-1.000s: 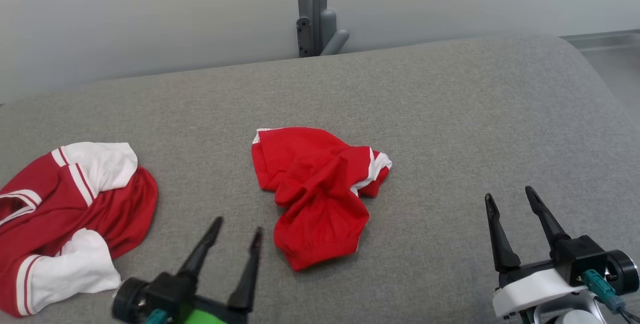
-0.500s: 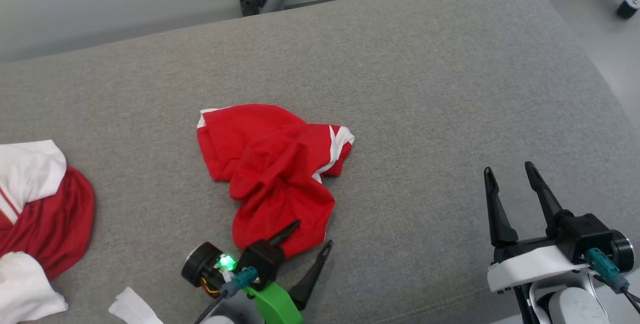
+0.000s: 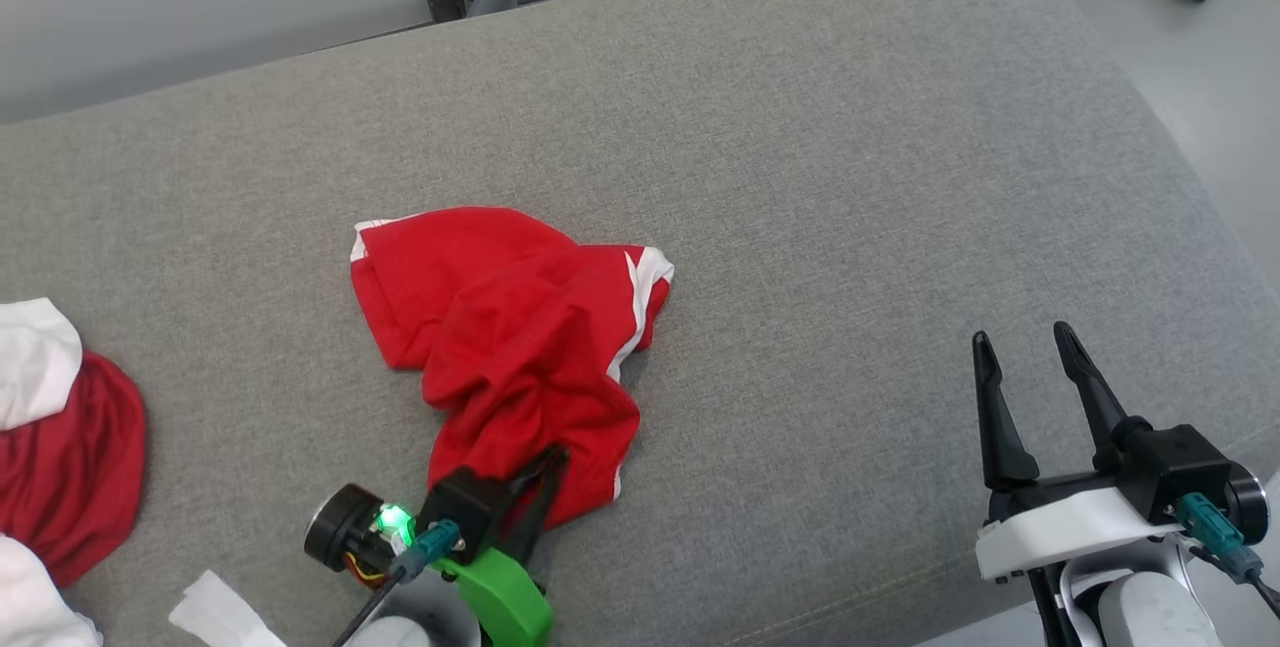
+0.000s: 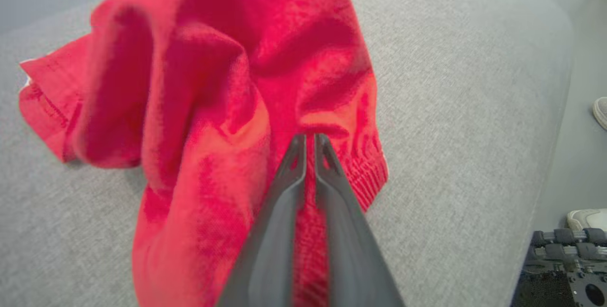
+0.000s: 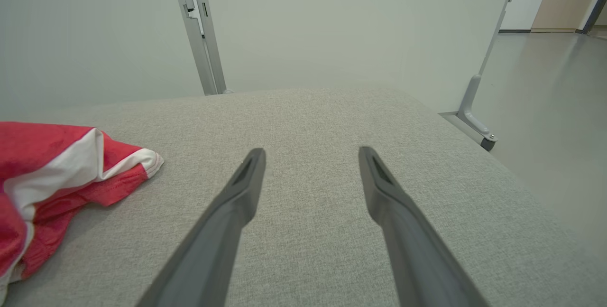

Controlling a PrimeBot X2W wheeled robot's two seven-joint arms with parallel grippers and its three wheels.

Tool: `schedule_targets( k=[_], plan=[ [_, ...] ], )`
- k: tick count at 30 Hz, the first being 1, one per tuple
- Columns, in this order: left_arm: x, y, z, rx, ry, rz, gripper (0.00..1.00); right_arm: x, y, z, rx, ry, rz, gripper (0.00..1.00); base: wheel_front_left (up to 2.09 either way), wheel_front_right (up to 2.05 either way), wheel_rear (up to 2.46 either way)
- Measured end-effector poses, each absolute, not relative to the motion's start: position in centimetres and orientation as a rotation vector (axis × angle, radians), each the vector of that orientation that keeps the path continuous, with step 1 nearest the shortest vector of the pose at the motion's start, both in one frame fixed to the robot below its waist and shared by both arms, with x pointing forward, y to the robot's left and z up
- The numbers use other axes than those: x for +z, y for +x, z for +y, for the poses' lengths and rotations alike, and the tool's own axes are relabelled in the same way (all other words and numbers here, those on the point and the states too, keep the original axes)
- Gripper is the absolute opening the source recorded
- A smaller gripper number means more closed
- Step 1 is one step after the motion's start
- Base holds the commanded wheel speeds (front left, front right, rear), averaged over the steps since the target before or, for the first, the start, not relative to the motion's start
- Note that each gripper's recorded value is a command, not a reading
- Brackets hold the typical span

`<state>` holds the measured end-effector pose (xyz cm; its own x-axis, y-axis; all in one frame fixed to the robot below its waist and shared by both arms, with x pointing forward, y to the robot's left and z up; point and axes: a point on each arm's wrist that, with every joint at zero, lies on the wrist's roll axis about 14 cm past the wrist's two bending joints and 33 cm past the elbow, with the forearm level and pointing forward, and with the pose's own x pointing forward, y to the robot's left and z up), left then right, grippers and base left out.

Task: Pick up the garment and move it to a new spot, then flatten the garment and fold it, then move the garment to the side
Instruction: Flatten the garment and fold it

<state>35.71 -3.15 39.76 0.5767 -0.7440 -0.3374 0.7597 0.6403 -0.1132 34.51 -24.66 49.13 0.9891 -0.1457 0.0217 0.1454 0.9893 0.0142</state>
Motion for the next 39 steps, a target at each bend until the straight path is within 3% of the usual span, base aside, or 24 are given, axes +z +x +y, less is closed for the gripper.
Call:
schedule_targets(
  k=[8,26,27,29,34,39],
  plan=[
    [49.8,38.4,-4.6,-0.876,-0.044,0.056,0.00,49.6,34.1,-24.2,-0.135,0.024,-0.040,1.00,0.00,0.00,0.00],
    [50.4,37.1,-4.8,-0.889,-0.045,0.088,0.00,49.7,33.5,-24.5,-0.149,0.037,-0.045,1.00,0.00,0.00,0.00],
    [50.2,37.1,-4.7,-0.884,-0.049,0.097,0.11,49.6,33.5,-24.5,-0.149,0.037,-0.042,1.00,0.00,0.00,0.00],
    [49.0,36.8,-4.5,-0.869,-0.060,0.155,1.00,49.6,33.5,-24.5,-0.150,0.036,-0.040,1.00,0.00,0.00,0.00],
    [44.2,34.6,-4.4,-0.868,-0.036,0.337,1.00,49.3,33.7,-24.6,-0.153,0.035,-0.031,1.00,0.00,0.00,0.00],
    [42.8,33.9,-5.8,-0.885,-0.057,0.383,1.00,49.1,34.3,-24.5,-0.147,0.038,-0.026,1.00,0.00,0.00,0.00]
  ],
)
